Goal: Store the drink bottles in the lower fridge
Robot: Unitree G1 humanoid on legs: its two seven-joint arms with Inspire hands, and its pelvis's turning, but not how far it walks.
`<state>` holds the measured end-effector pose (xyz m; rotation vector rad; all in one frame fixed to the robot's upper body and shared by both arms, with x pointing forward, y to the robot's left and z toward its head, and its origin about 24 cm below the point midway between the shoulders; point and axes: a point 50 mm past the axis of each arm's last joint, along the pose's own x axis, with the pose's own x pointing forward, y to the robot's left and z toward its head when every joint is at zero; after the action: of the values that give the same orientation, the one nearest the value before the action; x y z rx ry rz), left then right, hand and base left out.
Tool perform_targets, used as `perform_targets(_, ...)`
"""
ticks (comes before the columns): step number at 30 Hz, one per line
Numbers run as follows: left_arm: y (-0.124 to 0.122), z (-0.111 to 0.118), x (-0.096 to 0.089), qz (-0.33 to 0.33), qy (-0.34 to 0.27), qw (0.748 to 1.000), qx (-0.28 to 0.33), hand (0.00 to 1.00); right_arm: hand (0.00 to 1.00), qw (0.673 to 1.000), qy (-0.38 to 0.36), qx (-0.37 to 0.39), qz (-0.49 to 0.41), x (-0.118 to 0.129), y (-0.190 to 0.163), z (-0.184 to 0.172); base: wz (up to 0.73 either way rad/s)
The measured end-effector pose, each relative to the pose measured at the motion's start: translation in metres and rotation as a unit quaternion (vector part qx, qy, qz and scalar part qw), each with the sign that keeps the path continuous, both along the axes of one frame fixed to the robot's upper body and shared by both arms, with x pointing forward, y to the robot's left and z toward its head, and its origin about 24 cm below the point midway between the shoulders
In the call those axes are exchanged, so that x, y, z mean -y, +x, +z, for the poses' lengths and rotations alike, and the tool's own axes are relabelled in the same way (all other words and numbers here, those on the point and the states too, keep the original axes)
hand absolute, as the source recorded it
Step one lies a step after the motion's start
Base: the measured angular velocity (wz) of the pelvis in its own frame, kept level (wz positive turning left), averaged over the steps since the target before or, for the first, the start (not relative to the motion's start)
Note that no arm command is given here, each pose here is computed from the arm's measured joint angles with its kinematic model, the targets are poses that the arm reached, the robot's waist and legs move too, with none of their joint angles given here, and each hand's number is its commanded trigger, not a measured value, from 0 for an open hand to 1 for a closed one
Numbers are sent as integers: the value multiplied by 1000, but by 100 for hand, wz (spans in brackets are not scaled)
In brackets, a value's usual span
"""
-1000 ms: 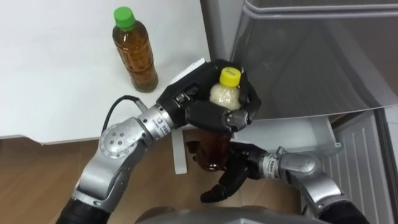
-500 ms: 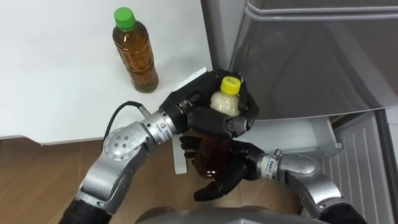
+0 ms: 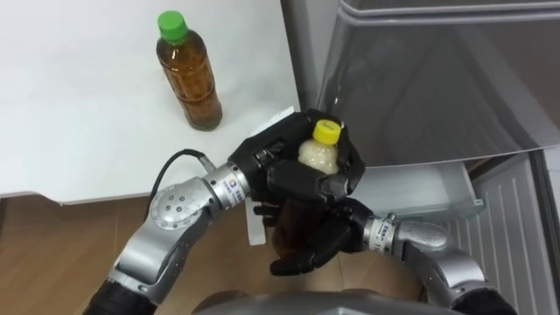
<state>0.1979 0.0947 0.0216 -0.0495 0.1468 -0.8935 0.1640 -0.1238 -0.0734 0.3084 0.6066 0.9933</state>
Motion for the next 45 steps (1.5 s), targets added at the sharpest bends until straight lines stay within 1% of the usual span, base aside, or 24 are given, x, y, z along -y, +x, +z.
perform_targets(5,-2,-2,1,-10,14,1000,1,100,100,1000,6,-6,1,1,-2,0,0)
perform_targets(9,-2,-2,1,-10,13,1000,1,100,100,1000,6,-6,2,0,-2,0,0)
perform_targets(16,0,0,-2,4,-6,1000,-7,100,100,1000,13,10,12,0,-2,2,0)
perform_targets(17,1,0,-3,8,-9,1000,-7,78,100,1000,13,13,11,0,-1,3,0)
perform_targets(18,1,0,-3,9,-10,1000,-7,0,100,1000,14,15,11,0,-1,3,0)
perform_targets(24,1,0,-3,9,-10,1000,-7,0,100,1000,14,15,11,0,-1,3,0)
perform_targets(32,3,1,-7,22,-6,1000,-4,0,100,1000,16,13,16,1,-2,3,0)
perform_targets(45,2,0,-6,16,-4,1000,-6,0,100,1000,8,11,15,5,-3,2,0)
